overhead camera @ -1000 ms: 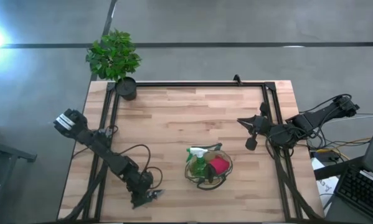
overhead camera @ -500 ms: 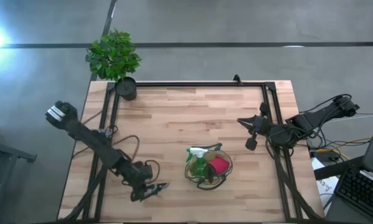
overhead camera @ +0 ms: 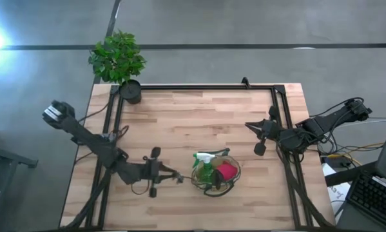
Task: Pick & Place Garden tools in Gardening bag
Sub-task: Put the green shear scissors into the gardening bag
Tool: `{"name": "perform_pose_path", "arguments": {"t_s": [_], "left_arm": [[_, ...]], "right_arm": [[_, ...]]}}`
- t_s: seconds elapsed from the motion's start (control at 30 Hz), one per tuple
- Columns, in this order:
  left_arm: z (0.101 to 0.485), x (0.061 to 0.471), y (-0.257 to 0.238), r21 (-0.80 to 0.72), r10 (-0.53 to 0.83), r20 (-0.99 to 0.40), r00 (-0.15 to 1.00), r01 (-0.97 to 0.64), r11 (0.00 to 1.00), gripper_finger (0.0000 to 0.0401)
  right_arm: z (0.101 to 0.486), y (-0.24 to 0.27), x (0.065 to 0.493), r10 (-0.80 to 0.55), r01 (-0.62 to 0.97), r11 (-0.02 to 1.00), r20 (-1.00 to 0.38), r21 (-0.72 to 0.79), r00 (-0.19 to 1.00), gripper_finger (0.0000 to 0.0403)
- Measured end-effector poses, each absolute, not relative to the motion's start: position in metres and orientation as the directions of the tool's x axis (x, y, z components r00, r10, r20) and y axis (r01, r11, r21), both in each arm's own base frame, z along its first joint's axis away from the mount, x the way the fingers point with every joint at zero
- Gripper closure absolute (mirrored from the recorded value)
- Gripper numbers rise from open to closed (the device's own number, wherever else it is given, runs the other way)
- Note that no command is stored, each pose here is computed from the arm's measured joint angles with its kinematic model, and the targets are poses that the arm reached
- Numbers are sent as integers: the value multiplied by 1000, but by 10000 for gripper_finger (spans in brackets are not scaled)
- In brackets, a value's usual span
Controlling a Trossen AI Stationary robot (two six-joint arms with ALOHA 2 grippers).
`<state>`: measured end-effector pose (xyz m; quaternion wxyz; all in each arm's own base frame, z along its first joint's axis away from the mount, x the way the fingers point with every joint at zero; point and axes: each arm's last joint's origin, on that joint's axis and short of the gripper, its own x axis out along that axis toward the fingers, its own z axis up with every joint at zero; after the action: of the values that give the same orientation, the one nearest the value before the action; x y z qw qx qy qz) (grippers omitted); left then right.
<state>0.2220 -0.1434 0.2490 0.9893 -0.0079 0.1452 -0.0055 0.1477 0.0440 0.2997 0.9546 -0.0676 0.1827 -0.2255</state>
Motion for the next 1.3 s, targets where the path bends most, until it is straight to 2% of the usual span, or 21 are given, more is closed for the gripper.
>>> {"name": "perform_pose_path", "arguments": {"t_s": [0.17,0.3,0.43,0.53,0.6,0.7,0.87,1.1,1.3], "left_arm": [[255,247,-142,51,-72,-109,991,78,996,350],[253,264,-144,60,-241,14,970,240,969,350],[247,278,-145,82,-417,70,906,411,908,350],[249,290,-137,119,-437,86,895,426,897,350],[254,297,-127,121,-399,101,911,387,914,350],[262,308,-109,82,-271,119,955,263,961,350],[278,319,-85,3,51,140,989,-52,999,350],[303,331,-70,-32,430,55,901,-429,903,350],[323,336,-61,2,565,27,824,-566,825,350]], "right_arm": [[300,44,148,-454,406,890,-315,-209,833,385],[300,44,148,-454,407,890,-314,-207,834,385],[302,45,149,-451,410,892,-304,-192,839,385],[305,46,151,-440,408,897,-279,-168,853,385],[309,46,152,-435,411,900,-251,-144,865,385],[315,47,153,-430,407,902,-223,-141,875,385],[322,48,155,-420,406,907,-177,-111,890,385],[323,57,174,-354,348,935,-140,-65,925,385],[329,66,193,-347,341,937,-90,-71,934,383]]}}
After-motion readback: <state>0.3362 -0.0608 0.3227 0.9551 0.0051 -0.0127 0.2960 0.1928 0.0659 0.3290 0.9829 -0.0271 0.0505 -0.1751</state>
